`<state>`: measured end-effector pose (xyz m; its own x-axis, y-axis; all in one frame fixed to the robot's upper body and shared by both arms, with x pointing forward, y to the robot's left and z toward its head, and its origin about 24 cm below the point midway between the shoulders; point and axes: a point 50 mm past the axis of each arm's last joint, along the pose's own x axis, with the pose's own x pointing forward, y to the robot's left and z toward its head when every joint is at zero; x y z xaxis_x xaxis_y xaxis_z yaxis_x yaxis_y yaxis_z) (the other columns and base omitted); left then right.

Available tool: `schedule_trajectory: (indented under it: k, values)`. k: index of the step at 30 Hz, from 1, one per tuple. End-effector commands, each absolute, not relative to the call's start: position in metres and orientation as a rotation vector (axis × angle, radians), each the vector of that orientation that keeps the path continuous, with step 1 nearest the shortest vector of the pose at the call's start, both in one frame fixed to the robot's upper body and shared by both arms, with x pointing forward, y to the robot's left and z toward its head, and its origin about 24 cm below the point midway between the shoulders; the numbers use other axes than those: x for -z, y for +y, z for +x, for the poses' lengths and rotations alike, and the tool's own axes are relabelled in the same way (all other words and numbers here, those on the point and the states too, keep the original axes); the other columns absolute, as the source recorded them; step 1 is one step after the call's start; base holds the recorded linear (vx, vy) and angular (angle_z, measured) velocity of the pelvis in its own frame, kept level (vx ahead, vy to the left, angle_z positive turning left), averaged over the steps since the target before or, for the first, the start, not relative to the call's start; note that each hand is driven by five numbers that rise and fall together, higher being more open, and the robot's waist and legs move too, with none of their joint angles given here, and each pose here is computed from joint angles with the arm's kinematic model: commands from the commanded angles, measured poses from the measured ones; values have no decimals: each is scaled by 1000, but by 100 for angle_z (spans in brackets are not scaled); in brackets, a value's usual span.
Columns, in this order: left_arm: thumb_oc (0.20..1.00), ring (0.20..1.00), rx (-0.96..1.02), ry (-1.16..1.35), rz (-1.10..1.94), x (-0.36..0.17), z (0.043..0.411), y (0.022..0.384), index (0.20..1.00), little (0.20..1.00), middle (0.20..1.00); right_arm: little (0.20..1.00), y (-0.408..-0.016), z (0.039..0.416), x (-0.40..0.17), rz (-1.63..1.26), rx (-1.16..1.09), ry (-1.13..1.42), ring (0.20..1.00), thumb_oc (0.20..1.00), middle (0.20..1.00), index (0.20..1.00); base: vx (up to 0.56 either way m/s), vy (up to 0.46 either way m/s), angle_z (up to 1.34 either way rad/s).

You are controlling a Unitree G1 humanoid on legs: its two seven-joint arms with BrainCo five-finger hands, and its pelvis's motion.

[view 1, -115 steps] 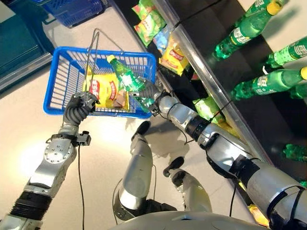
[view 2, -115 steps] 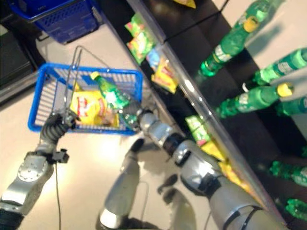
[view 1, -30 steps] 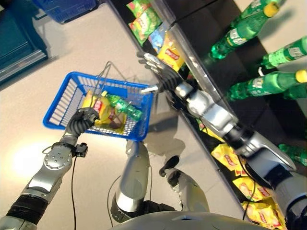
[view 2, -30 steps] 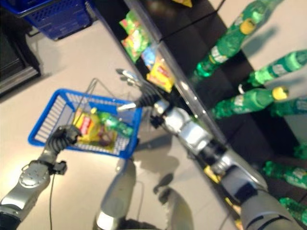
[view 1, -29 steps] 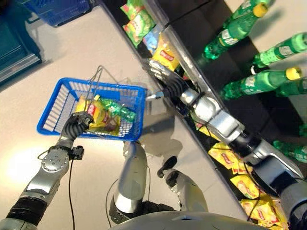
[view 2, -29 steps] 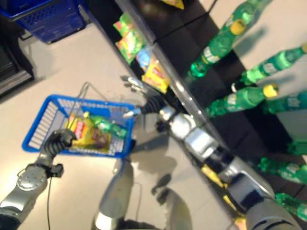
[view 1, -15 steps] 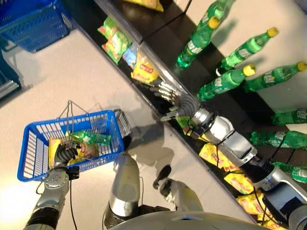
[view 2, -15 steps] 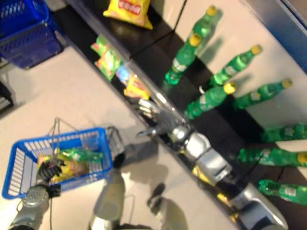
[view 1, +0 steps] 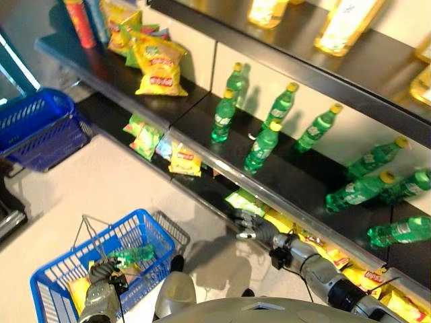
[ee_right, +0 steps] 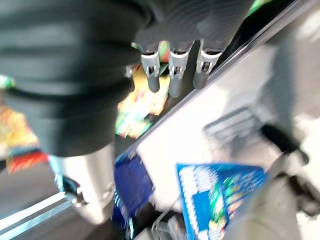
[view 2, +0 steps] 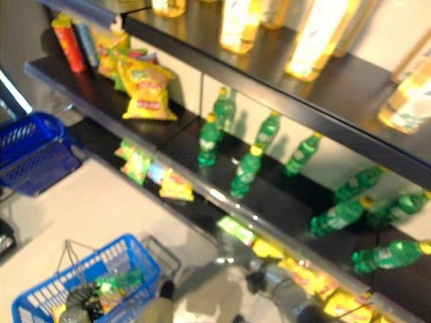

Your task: Pick up the snacks into the basket

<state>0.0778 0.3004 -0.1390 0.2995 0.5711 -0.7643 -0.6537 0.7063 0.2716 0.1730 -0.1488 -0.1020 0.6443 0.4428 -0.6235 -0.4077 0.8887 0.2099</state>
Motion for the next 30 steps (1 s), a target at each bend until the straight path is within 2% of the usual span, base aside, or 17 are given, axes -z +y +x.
schedule_trajectory:
  k: [1, 7, 13, 14, 16, 19, 24, 30]
  values:
    - [200, 200, -821, 870, -162, 132, 103, 303, 200, 200, 200, 1000, -154, 187, 92, 70, -427, 641, 1000, 1000, 1000, 1000, 31, -16, -20]
    - [200, 200, -825, 982, -186, 146, 73, 288, 200, 200, 200, 1000, -186, 155, 122, 65, -213, 791, 1000, 1000, 1000, 1000, 2, -24, -17]
    - [200, 200, -825, 1092, -256, 160, 44, 264, 200, 200, 200, 1000, -221, 94, 155, -19, 62, 1052, 1000, 1000, 1000, 1000, 7, -32, -8]
    - [200, 200, -824, 1092, -256, 160, 44, 264, 200, 200, 200, 1000, -221, 94, 155, -19, 63, 1051, 1000, 1000, 1000, 1000, 3, -18, -16]
    - [200, 200, -825, 1144, -277, 164, 33, 255, 200, 200, 200, 1000, -235, 70, 163, -5, 234, 1150, 1000, 1000, 1000, 1000, 16, -16, -8]
    - [200, 200, -833, 1172, -296, 166, 29, 250, 200, 200, 200, 1000, -244, 55, 165, -44, 312, 1218, 1000, 1000, 1000, 1000, 0, -13, -4]
    - [200, 200, -803, 1206, -286, 168, 26, 245, 200, 200, 200, 1000, -243, 34, 169, -73, 340, 1321, 1000, 1000, 1000, 1000, -4, -16, -5]
    - [200, 200, -798, 1215, -305, 169, 26, 242, 200, 200, 200, 1000, -238, 23, 171, 96, 494, 1340, 1000, 1000, 1000, 1000, 13, -16, -2]
